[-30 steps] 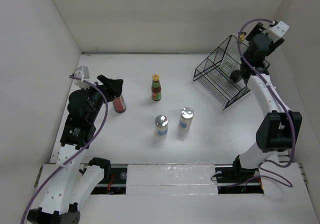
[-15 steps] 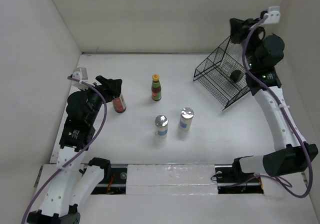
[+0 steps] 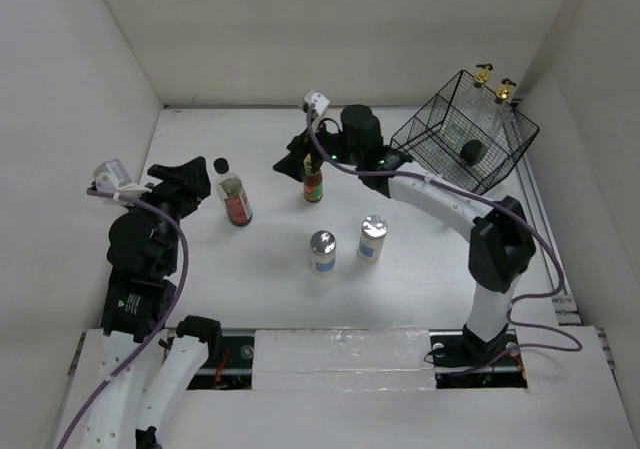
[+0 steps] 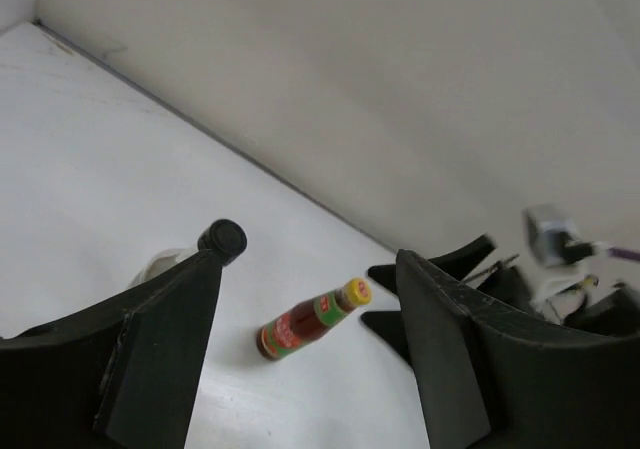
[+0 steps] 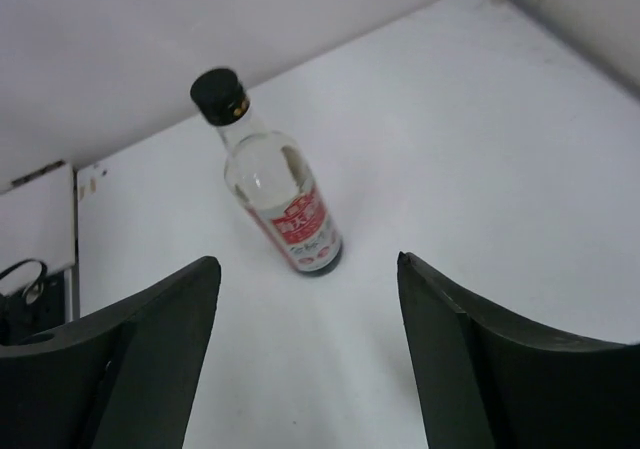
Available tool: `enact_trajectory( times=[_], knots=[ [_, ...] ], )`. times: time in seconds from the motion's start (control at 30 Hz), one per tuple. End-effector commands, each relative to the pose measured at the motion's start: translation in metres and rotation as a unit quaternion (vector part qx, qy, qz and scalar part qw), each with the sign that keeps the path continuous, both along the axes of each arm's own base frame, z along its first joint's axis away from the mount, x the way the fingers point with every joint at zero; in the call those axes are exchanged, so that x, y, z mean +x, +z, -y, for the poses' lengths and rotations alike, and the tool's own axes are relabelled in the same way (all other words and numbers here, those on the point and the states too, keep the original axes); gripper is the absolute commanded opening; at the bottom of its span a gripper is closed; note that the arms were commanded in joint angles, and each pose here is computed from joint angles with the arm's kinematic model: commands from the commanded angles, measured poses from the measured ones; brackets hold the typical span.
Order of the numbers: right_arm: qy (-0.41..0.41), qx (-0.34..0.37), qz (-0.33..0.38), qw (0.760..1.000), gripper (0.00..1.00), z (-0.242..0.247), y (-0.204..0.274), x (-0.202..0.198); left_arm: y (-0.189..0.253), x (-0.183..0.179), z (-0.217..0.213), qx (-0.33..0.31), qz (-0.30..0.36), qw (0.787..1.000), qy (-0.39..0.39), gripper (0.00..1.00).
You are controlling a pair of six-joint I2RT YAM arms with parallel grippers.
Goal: Organize the condiment bottles
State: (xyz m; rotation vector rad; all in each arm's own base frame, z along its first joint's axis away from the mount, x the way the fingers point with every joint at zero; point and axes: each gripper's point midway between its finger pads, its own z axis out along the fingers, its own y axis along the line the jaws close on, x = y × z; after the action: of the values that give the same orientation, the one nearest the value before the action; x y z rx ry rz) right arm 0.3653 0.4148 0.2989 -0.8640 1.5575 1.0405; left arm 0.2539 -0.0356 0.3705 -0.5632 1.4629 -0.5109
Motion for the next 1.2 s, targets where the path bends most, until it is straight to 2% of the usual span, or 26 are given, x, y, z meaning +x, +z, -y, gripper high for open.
enact_trajectory(
  times=[0.0,0.1,0.2,0.23,0.4,0.63,0.77,0.87,0.93,1.03,1.13,1.17],
  knots=[
    [0.027,0.014,0.053,0.998,0.79,-0.035,0.029,-0.006,0.036,-0.018,-0.026,-0.041,0.052,0.996,0.063,0.67],
    [0.02,-0.007,0.052,0.998,0.82,-0.066,0.01,-0.001,0.037,-0.019,-0.026,-0.043,0.057,0.995,0.063,0.73],
    [0.014,-0.01,0.06,0.998,0.83,-0.088,0.01,-0.001,0.032,-0.015,-0.021,-0.036,0.051,0.997,0.051,0.73],
    [0.014,-0.022,0.056,0.998,0.85,-0.097,-0.006,0.002,0.035,-0.015,-0.018,-0.036,0.056,0.997,0.044,0.73],
    [0.022,-0.051,0.068,0.996,0.86,-0.128,-0.023,-0.005,0.033,-0.012,-0.011,-0.027,0.06,0.997,0.026,0.73],
    [-0.005,-0.043,0.087,0.995,0.84,-0.151,-0.025,0.011,0.029,-0.014,-0.009,-0.022,0.063,0.998,0.016,0.73],
    [-0.017,-0.008,0.089,0.996,0.76,-0.162,-0.017,0.015,0.032,-0.014,-0.009,-0.023,0.067,0.997,0.016,0.73],
    [-0.026,0.038,0.082,0.996,0.52,-0.166,-0.003,0.016,0.032,-0.016,-0.007,-0.024,0.072,0.997,0.012,0.73],
    [-0.027,0.057,0.066,0.996,0.42,-0.165,-0.001,0.013,0.032,-0.016,-0.007,-0.02,0.072,0.997,0.012,0.73],
    [-0.027,0.113,0.066,0.991,0.31,-0.161,0.025,0.007,0.03,-0.015,-0.004,-0.018,0.072,0.997,0.002,0.73],
    [-0.02,0.147,0.069,0.987,0.26,-0.157,0.047,0.0,0.026,-0.013,-0.003,-0.017,0.067,0.998,0.002,0.73],
    [-0.014,0.166,0.07,0.984,0.24,-0.152,0.067,-0.007,0.026,-0.013,-0.003,-0.017,0.067,0.998,0.002,0.73]
  ],
)
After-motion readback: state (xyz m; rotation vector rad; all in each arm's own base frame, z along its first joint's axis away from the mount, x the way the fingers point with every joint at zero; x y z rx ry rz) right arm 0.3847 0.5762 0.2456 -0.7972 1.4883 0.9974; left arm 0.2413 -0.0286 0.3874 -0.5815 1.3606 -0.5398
